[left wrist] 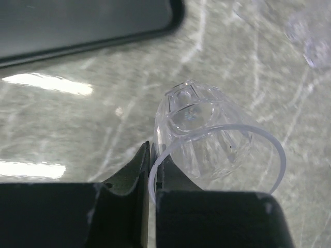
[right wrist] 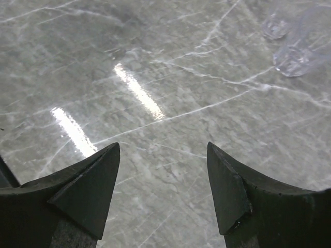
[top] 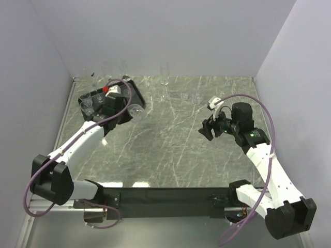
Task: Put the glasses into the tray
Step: Place the glass into the tray, then grab a glass with a robot arm, then pass the glass from one robot arm to another
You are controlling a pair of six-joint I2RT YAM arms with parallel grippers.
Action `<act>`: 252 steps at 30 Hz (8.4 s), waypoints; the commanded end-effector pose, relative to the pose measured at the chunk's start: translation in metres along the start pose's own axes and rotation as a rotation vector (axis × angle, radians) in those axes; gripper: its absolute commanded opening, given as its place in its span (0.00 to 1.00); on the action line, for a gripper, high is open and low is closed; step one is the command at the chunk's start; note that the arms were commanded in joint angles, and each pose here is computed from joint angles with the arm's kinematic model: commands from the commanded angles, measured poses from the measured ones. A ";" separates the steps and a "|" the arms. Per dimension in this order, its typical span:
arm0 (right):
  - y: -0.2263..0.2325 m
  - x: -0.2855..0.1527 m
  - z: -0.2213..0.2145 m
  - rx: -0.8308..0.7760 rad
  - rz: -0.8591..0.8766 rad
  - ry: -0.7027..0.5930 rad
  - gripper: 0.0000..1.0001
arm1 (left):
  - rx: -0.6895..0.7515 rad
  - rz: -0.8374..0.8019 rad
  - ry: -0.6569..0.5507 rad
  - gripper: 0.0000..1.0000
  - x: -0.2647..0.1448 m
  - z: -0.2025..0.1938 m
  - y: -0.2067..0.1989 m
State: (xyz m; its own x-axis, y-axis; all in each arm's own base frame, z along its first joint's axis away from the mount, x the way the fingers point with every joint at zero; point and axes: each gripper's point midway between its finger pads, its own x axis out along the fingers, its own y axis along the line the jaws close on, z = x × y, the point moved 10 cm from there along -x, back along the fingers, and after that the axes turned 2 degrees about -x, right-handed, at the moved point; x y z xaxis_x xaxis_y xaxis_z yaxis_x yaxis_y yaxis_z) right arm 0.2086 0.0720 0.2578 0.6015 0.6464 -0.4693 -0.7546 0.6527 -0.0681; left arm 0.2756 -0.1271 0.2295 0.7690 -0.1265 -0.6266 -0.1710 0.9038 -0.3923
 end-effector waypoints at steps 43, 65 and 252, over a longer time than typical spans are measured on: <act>-0.005 -0.015 -0.010 0.044 -0.006 -0.080 0.75 | -0.356 0.489 -0.043 0.02 0.116 0.133 0.119; -0.007 -0.017 -0.010 0.048 -0.015 -0.084 0.75 | -0.361 0.563 -0.009 0.14 0.143 0.138 0.142; -0.018 0.045 0.010 0.079 -0.107 0.115 0.05 | 0.090 -0.508 0.076 0.90 -0.031 -0.100 -0.174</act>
State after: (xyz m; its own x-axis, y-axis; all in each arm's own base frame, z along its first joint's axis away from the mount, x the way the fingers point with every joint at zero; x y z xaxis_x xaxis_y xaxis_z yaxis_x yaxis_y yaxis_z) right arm 0.2515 0.0894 0.2323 0.5905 0.4891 -0.6420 -0.6503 0.7594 -0.0196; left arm 0.2128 -0.3121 0.2410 0.6332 -0.6626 -0.4001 0.3337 0.7001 -0.6313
